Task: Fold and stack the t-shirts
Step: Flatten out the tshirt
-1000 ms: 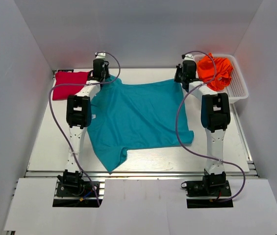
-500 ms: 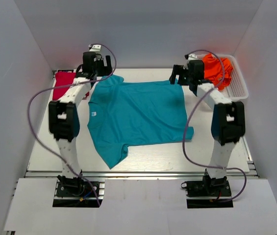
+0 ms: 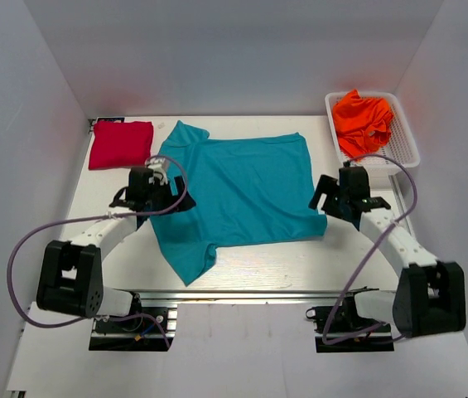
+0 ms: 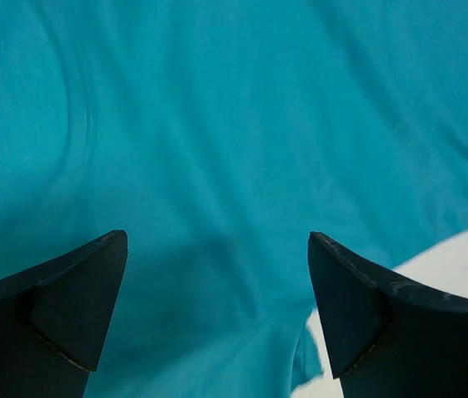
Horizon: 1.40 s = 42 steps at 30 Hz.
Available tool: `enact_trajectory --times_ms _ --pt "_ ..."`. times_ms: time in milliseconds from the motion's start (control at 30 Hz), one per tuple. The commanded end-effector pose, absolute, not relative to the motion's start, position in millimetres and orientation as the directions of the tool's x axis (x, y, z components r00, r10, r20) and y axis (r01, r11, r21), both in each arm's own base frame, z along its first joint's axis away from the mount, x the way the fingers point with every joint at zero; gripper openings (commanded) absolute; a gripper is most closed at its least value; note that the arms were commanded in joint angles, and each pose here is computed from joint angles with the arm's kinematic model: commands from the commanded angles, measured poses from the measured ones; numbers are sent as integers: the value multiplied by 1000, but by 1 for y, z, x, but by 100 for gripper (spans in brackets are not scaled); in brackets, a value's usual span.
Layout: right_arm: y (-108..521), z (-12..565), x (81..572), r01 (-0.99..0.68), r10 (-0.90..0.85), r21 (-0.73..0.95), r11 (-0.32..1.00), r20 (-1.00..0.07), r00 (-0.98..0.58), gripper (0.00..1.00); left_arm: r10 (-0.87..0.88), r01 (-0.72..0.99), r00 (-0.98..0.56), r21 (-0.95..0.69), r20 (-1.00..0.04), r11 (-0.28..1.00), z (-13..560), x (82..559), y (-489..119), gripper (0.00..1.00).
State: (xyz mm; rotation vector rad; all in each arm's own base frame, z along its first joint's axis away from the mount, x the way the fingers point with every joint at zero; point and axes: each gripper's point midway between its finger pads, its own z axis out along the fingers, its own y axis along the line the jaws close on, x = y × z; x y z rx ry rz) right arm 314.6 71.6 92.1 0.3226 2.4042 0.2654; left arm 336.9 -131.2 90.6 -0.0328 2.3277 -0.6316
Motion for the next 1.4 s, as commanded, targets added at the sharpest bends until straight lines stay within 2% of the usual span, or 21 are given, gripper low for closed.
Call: enact_trajectory --times_ms 0,100,233,267,400,567,667,700,900,933,1000,1033,1067,1200,1267,1367 --pt "55 81 270 202 274 191 961 -542 -794 90 -241 170 -700 -484 -673 858 115 326 -133 100" --pt "55 72 237 217 279 183 959 -474 -835 90 -246 159 -688 -472 -683 867 116 325 -129 100" --pt "36 70 213 291 298 84 953 -431 -851 90 -238 141 -663 -431 -709 891 118 332 -120 100" --pt "34 66 198 292 289 49 955 -377 -880 90 -238 142 -661 -431 -711 891 117 334 -121 100" --pt "31 55 192 293 269 -22 956 -330 -905 90 -232 125 -682 -423 -694 897 103 337 -118 100" --pt "27 33 204 302 251 -116 946 -327 -911 90 -218 106 -713 -409 -667 906 90 336 -115 100" --pt "36 21 217 288 241 -88 954 -350 -905 90 -218 91 -717 -399 -662 912 84 334 -112 100" --pt "41 18 231 290 246 -54 955 -397 -884 90 -216 83 -731 -398 -648 914 77 330 -112 100" --pt "66 19 268 241 253 89 966 -501 -828 75 -207 50 -766 -378 -608 924 58 324 -105 100" --pt "68 23 278 235 251 100 967 -527 -812 68 -206 36 -777 -369 -595 929 56 323 -103 100" --pt "66 23 283 211 218 75 975 -538 -814 61 -198 40 -769 -355 -608 934 59 326 -101 100" --pt "66 21 284 198 200 62 978 -534 -822 54 -198 40 -769 -355 -608 934 59 326 -101 100" --pt "67 25 290 182 186 62 981 -544 -818 35 -198 40 -769 -355 -608 934 59 326 -101 100" --pt "69 34 296 134 131 35 990 -547 -827 7 -199 35 -767 -349 -611 937 58 327 -100 100" --pt "71 40 296 109 101 17 994 -544 -833 0 -191 35 -764 -336 -616 941 58 328 -98 100" --pt "79 51 299 10 5 -7 1000 -543 -840 0 -190 44 -767 -345 -613 938 56 326 -100 100"
